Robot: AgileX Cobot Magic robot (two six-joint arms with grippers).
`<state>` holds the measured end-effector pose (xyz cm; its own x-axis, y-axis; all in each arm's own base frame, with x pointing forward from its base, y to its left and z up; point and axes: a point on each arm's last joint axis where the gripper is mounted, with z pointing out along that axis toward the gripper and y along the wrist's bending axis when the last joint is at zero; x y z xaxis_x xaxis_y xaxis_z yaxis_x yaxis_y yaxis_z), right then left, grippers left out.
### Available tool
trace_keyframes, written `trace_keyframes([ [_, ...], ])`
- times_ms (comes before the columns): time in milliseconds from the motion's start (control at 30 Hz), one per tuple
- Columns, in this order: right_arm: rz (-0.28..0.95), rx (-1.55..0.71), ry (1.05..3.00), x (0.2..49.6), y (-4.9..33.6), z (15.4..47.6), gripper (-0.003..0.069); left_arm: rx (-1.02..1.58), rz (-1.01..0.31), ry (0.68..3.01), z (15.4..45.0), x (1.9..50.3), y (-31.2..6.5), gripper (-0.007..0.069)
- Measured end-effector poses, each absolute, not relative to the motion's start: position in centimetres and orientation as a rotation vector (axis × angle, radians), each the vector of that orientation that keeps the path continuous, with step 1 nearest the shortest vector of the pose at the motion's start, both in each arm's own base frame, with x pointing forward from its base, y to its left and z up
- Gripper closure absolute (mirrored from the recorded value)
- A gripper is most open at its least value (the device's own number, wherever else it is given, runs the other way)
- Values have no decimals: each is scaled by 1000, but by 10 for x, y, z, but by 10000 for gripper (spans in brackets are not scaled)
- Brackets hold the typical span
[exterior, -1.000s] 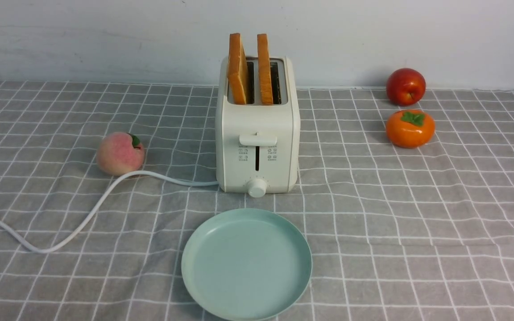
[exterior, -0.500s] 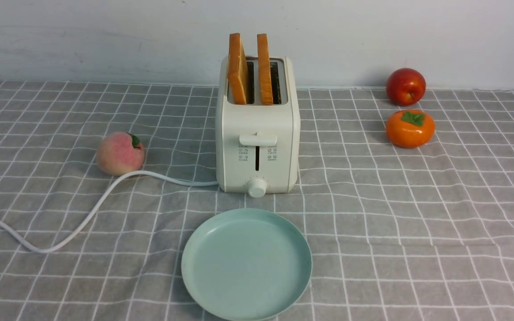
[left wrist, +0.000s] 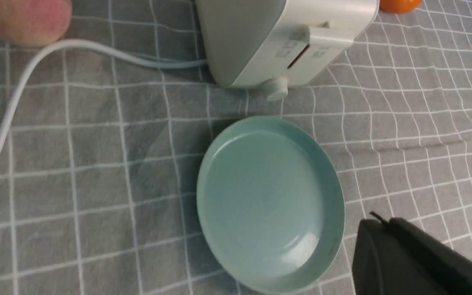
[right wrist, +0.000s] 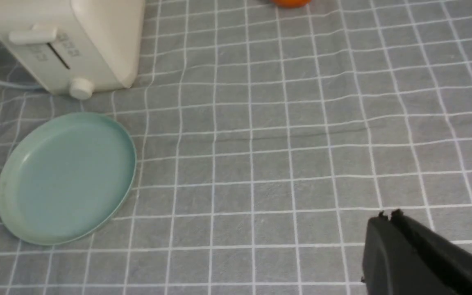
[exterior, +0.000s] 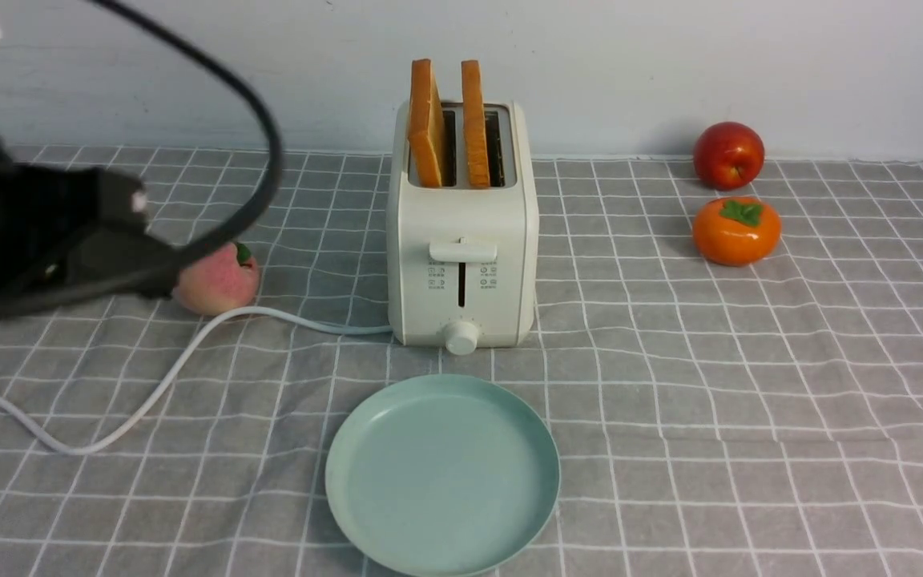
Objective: Take toasted bread from bread machine on grey coffee table place on plate.
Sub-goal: 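Reach for a toast slice standing in the toaster with the left gripper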
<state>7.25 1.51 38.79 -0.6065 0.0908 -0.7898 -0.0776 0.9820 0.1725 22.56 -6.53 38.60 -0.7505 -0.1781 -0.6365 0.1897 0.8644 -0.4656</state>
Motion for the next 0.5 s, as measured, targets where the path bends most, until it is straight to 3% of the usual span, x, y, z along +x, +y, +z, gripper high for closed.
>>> trace_keyframes([
  [233,292,-14,2219,82,20,368,676,39,-602,2376,389,310,-111,639],
  [333,308,-2,2235,87,21,358,674,128,-501,2389,387,354,-135,639],
  [500,308,2,2248,88,21,352,673,172,-469,2357,383,394,-159,639],
])
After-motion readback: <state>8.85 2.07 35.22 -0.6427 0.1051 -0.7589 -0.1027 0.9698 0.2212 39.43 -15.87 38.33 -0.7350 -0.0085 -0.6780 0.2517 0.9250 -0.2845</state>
